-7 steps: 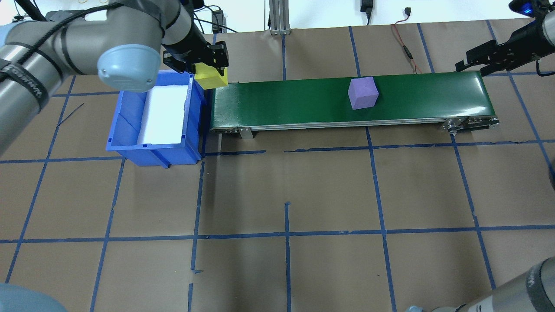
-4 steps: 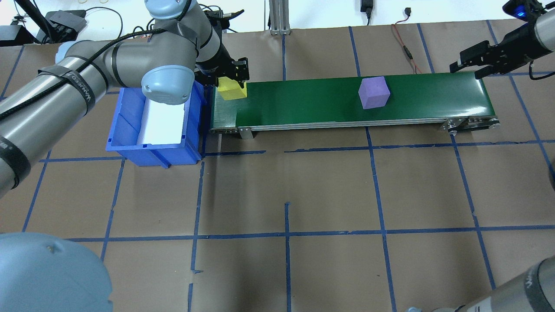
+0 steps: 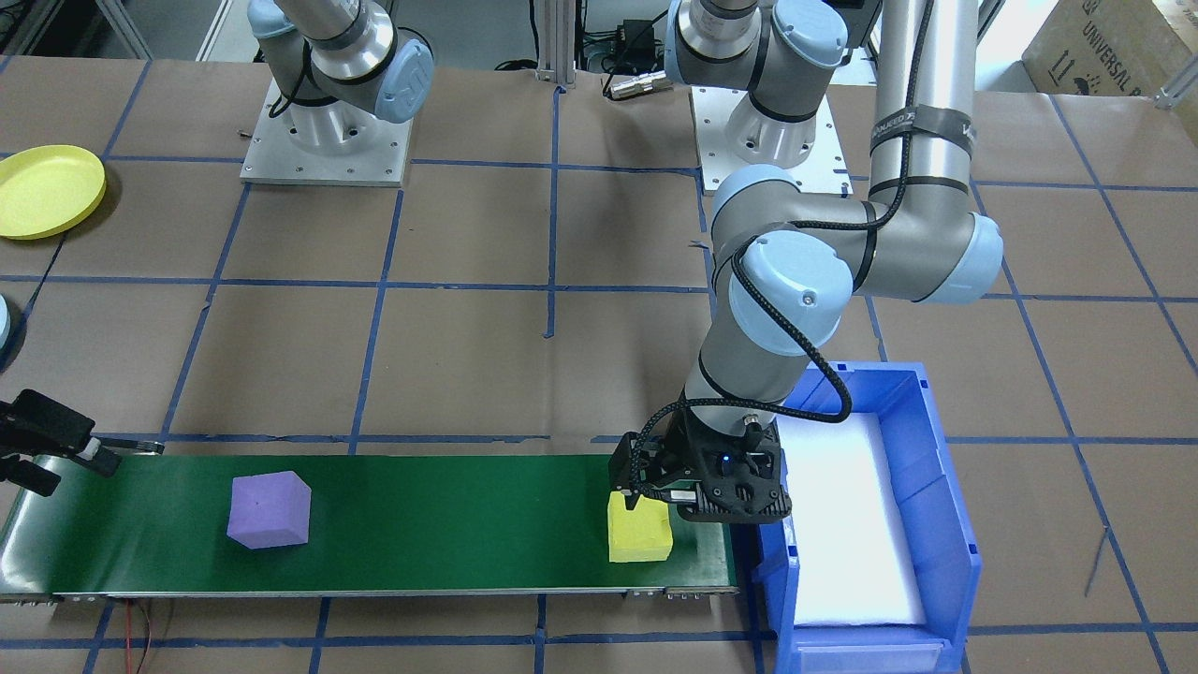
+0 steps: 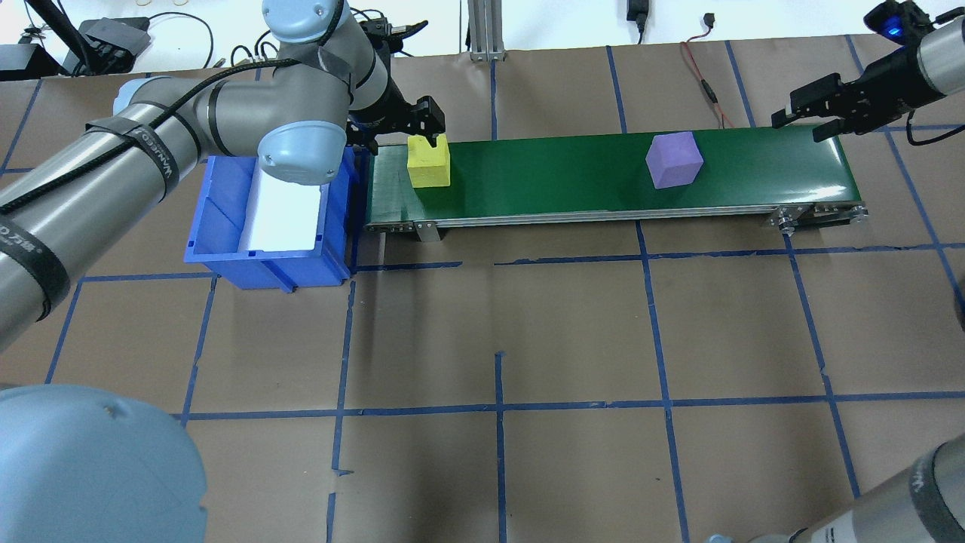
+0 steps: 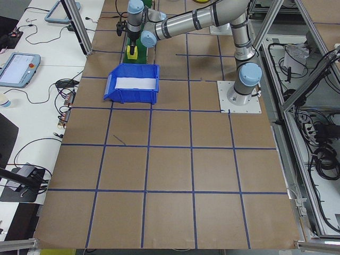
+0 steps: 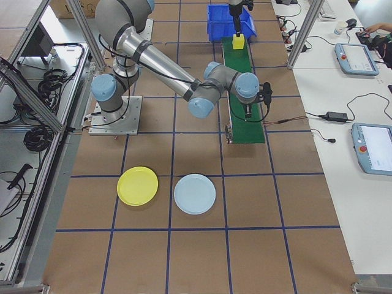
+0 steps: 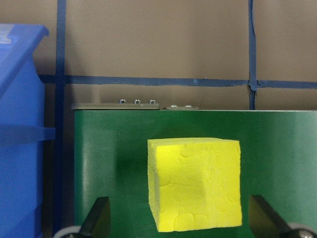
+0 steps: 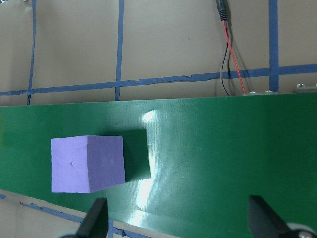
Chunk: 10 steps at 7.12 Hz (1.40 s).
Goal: Move block left to right into plate
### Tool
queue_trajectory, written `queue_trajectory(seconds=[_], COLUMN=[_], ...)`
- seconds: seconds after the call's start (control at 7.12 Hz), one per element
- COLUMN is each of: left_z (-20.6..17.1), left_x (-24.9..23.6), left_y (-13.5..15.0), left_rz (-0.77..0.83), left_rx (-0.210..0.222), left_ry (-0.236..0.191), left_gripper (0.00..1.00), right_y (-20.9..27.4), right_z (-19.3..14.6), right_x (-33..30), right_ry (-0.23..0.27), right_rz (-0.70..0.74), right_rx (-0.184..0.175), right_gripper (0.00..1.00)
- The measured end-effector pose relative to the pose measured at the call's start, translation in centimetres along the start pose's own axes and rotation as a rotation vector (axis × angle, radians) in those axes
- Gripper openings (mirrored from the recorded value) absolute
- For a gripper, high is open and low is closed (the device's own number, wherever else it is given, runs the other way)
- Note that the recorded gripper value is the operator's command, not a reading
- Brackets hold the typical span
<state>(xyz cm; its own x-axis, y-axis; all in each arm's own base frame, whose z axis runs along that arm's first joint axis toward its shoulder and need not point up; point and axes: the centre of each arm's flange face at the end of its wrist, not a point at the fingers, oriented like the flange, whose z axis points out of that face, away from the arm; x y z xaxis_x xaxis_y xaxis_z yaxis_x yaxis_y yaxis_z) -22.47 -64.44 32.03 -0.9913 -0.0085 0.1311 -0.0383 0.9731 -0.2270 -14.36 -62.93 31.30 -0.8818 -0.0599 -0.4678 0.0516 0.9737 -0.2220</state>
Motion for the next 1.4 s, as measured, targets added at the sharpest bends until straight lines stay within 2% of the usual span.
queue_trajectory(seconds=[0.14,0.28,0.42,0.7,1.12,1.4], left_z=[-3.1,-7.4,-11.8,-18.6,-21.1,-21.2], left_x=[0.0,-0.4,-1.4,-4.4,-4.9,-5.7], left_y=[0.2,1.1,2.5,5.9,9.1,10.0], left_rz=[0.000,-0.007,-0.026,-0.087,-0.105,-0.104], left_rx=[0.016,0.011,-0.013,-0.096,-0.187,-0.224], left_ry=[-0.014,-0.035,-0.054,-0.080,-0.095,-0.137], left_gripper=[1.00,1.00,1.00,1.00,1.00,1.00], right_y=[0.0,0.0,0.0,-0.3,-0.9,-1.2], right_z=[0.4,0.6,0.9,1.6,3.5,5.5], right_x=[0.2,0.3,0.5,1.0,1.4,0.1], right_ry=[-0.006,-0.009,-0.011,-0.019,-0.030,-0.006], right_rz=[0.009,0.014,0.017,0.015,0.001,-0.010], right_rx=[-0.003,-0.006,-0.009,0.003,0.015,-0.015], right_gripper=[1.00,1.00,1.00,1.00,1.00,1.00])
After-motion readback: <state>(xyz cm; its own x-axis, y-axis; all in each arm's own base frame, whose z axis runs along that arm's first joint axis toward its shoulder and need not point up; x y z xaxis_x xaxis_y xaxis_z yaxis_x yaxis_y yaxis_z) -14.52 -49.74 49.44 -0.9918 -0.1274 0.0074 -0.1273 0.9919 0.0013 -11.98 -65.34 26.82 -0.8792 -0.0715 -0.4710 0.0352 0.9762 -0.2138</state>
